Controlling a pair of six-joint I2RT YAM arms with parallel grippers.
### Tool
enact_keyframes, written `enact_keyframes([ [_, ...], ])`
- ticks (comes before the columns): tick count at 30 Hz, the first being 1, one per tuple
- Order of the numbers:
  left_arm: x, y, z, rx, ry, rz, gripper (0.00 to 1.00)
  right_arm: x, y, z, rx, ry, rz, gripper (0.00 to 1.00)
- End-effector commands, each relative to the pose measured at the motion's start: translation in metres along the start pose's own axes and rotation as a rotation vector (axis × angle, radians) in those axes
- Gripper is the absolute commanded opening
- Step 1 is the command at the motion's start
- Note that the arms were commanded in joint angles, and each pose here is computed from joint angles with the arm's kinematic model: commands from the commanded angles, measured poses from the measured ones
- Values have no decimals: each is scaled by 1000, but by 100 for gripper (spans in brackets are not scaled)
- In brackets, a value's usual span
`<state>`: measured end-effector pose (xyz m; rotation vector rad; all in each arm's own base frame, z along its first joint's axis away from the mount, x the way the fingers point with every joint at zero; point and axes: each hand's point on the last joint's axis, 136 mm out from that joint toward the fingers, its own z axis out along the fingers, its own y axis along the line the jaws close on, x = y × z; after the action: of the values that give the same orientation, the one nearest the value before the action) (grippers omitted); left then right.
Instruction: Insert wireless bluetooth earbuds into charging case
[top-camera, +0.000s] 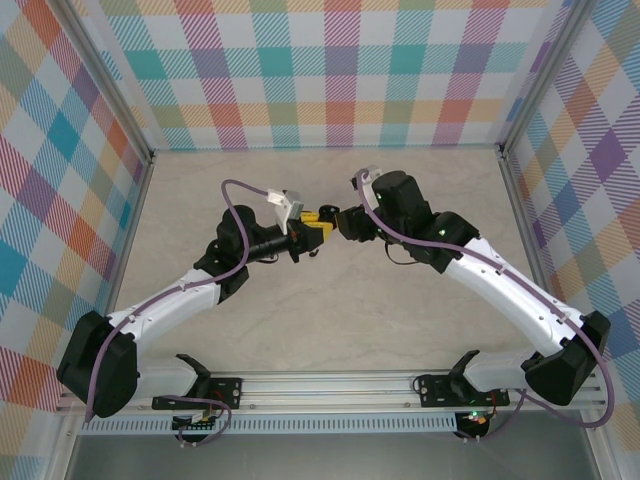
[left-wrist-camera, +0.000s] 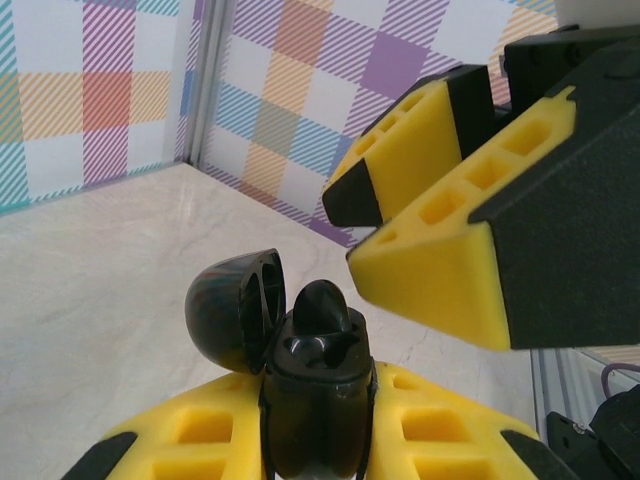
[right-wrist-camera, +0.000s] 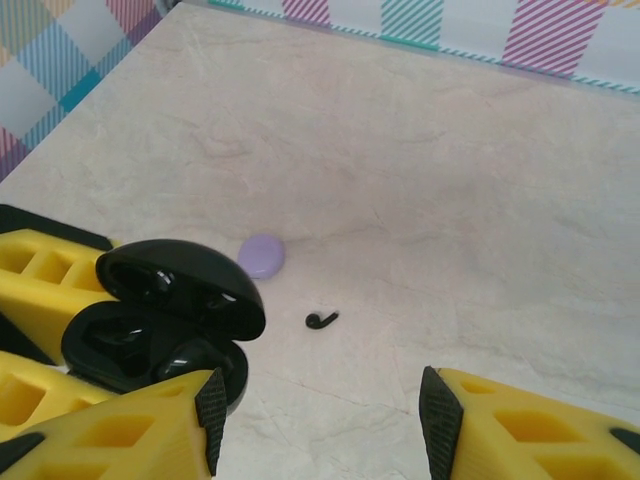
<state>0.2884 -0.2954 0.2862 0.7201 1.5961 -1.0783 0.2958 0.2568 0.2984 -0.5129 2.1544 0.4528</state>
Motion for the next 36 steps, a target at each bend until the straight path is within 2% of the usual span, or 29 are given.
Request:
enact_keyframes([
  [1,-23,0,-6,20,-49,-6,0,-6,-18,-5,87,-11,59,56],
  [4,-26,2,-13,41,-65,-10,0,5,-47,-1,173,39,161,56],
  [9,-33,-19,-27,138,-67,55,0,31,-67,21,145,159,254,57],
  [16,-40,-55,-48,249,-55,167,0,69,-43,80,-44,377,224,56],
  [23,-38,-63,-56,257,-44,184,0,94,-19,135,-195,519,217,54],
  [28,-38,-65,-57,267,-36,179,0,113,-2,165,-222,611,154,54],
  [36,-36,-64,-57,258,-30,172,0,132,9,195,-208,677,70,54],
])
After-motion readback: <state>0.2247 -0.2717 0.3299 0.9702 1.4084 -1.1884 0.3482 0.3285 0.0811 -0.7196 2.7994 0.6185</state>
